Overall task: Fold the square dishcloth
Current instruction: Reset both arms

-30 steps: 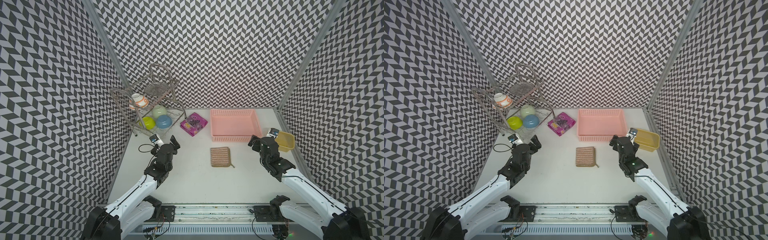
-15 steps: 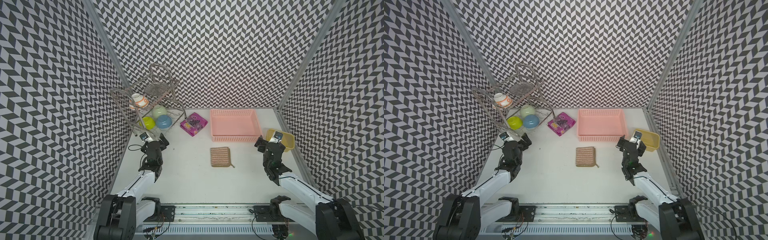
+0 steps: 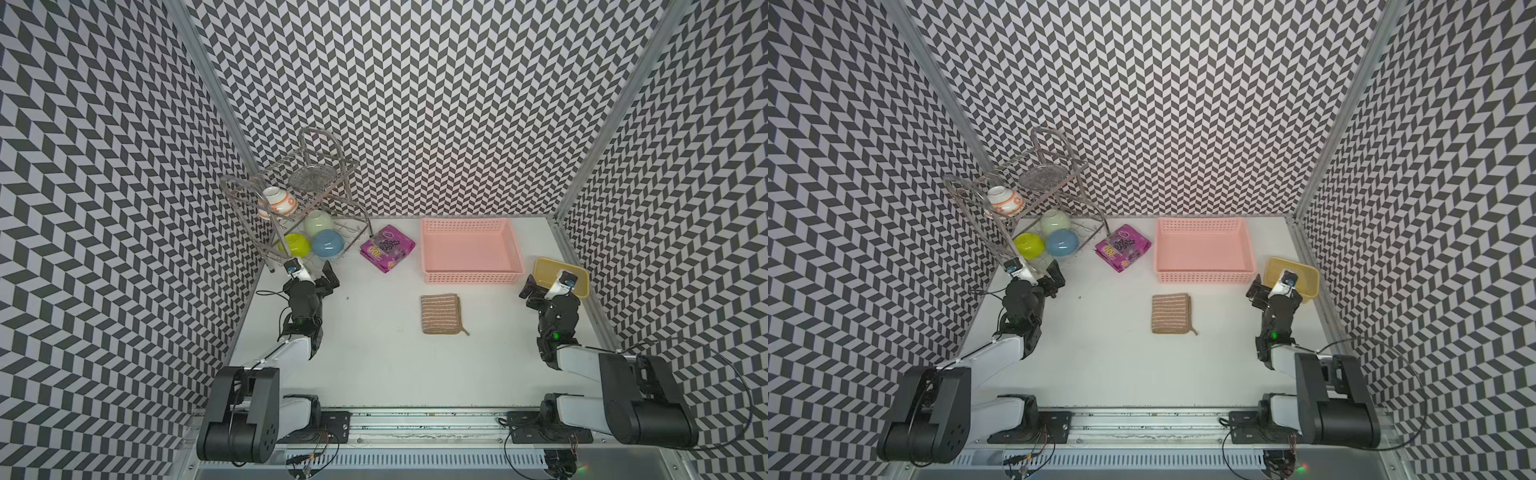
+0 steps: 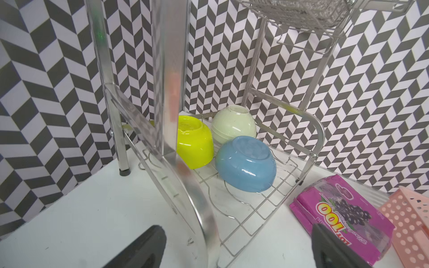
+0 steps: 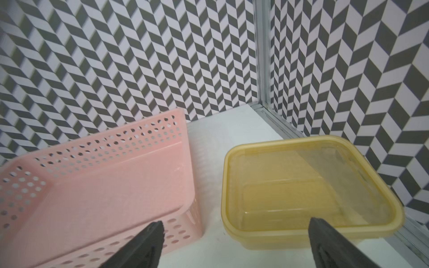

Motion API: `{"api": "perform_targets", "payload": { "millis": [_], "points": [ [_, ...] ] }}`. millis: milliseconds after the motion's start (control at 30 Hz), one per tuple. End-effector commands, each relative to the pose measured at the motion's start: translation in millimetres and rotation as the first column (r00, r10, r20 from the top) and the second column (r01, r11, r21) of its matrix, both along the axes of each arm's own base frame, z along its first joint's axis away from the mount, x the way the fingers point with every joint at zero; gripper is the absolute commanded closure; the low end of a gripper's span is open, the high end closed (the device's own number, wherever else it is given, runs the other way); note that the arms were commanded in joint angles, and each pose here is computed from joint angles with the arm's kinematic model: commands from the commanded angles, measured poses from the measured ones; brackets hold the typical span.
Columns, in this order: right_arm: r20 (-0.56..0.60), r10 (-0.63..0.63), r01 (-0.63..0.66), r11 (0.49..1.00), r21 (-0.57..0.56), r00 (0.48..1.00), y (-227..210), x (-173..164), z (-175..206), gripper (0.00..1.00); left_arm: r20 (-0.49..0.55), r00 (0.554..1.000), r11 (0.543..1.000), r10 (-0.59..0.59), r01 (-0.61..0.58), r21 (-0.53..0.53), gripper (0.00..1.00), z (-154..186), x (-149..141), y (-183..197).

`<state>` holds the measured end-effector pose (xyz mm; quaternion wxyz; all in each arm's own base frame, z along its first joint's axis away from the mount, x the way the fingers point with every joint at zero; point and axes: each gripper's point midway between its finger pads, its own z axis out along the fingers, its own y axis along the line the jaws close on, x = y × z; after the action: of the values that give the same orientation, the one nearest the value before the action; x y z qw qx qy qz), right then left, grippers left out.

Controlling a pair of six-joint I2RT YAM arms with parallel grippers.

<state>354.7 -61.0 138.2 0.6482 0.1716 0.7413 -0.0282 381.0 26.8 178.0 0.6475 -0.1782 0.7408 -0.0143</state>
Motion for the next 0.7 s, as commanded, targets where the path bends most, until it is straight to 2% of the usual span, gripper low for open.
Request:
{"api": "perform_targets", "payload": {
  "millis": [0, 133, 333, 433, 567, 667],
  "points": [
    [0.14, 0.107, -0.109, 0.994, 0.005, 0.984, 11.0, 1.7, 25.5, 0.0, 0.041, 0.999, 0.998, -0.023, 0.02, 0.057, 0.0, 9.1, -0.2, 0.3],
    [0.167, 0.192, -0.192, 0.981, -0.012, 0.967, 22.5, 6.4, 28.1, 0.0, 0.067, 0.997, 0.992, -0.03, 0.021, 0.123, 0.0, 9.4, -6.2, 2.4],
    [0.12, 0.308, -0.304, 0.951, -0.048, 0.944, 41.3, 13.0, 20.9, 0.0, 0.109, 0.992, 0.976, -0.065, 0.04, 0.213, 0.0, 6.1, -15.3, 1.8],
    [0.117, 0.414, -0.406, 0.909, -0.092, 0.903, 59.7, 12.4, 20.8, 0.0, 0.112, 0.989, 0.969, -0.099, 0.071, 0.237, 0.0, 1.6, -15.1, -3.2],
    [0.137, 0.446, -0.431, 0.894, -0.122, 0.885, 64.3, 17.7, 31.3, 0.0, 0.069, 0.987, 0.962, -0.142, 0.122, 0.244, 0.0, -13.1, -4.8, -10.6],
    [0.154, 0.526, -0.5, 0.848, -0.178, 0.837, 79.2, 12.5, 36.3, 0.0, 0.062, 0.983, 0.954, -0.175, 0.153, 0.257, 0.0, -19.8, -2.6, -15.6]
  ]
}}
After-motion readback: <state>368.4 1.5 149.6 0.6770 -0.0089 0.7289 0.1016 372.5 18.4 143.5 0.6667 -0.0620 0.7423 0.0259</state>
